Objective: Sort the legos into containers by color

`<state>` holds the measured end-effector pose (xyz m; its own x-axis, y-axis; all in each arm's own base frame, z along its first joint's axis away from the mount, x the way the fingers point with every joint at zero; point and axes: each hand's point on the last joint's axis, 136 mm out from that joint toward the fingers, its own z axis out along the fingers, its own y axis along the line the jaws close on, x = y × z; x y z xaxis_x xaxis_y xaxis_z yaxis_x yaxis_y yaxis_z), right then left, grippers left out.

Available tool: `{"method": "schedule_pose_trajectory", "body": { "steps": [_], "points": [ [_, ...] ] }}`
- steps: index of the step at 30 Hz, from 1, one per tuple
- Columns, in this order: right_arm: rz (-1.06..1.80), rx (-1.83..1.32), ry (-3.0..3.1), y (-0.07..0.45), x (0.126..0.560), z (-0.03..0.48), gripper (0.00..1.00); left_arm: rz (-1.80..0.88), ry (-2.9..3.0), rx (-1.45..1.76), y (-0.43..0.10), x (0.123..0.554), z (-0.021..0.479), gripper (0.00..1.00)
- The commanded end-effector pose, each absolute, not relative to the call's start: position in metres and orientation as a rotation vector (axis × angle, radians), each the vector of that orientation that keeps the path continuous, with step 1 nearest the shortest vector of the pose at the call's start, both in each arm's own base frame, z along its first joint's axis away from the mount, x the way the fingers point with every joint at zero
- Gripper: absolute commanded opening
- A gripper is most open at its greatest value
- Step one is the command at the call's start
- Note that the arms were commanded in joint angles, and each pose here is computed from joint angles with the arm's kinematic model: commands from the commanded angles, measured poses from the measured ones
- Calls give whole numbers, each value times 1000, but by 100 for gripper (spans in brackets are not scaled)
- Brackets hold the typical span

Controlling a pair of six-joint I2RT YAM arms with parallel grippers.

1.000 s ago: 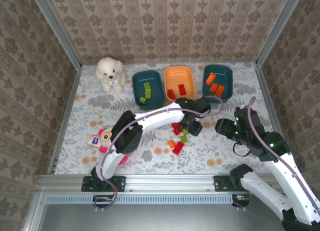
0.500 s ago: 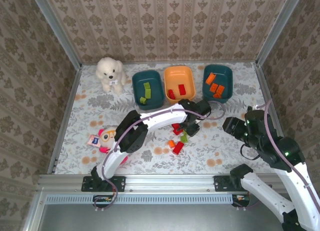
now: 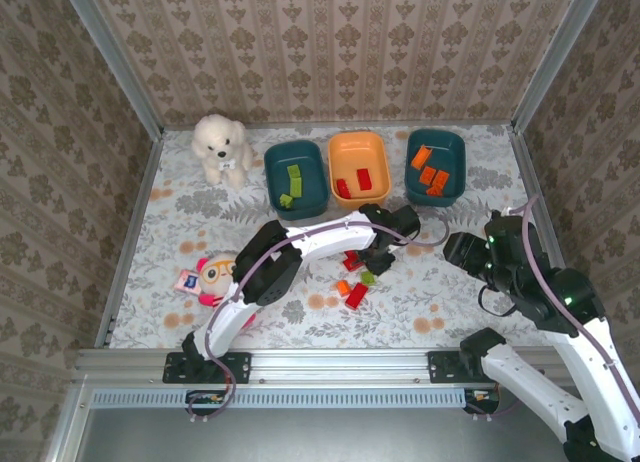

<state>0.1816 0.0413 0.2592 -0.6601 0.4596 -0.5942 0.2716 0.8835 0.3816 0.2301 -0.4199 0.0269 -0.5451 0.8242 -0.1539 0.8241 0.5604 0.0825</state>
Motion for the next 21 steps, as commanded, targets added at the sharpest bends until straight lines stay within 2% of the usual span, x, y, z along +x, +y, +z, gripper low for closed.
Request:
{"method": "schedule_pose_trajectory", "body": {
  "steps": [1,4,6,12,18,21],
  "points": [
    [315,546,2330,39,183,259,65,17,2572,1380,-424,236,40,15],
    [322,535,2333,42,188,260,65,-21,2537,1281,-430,249,73,8],
    [322,526,2338,44,191,260,65,-47,2517,1178,-428,263,100,7],
    [424,424,2379,72,211,255,66,-67,2532,777,-368,327,161,7],
    [689,253,2490,132,237,237,66,-104,2662,422,-287,389,154,7],
    [784,185,2526,153,246,230,67,-175,2717,303,-268,416,135,8]
  ]
}}
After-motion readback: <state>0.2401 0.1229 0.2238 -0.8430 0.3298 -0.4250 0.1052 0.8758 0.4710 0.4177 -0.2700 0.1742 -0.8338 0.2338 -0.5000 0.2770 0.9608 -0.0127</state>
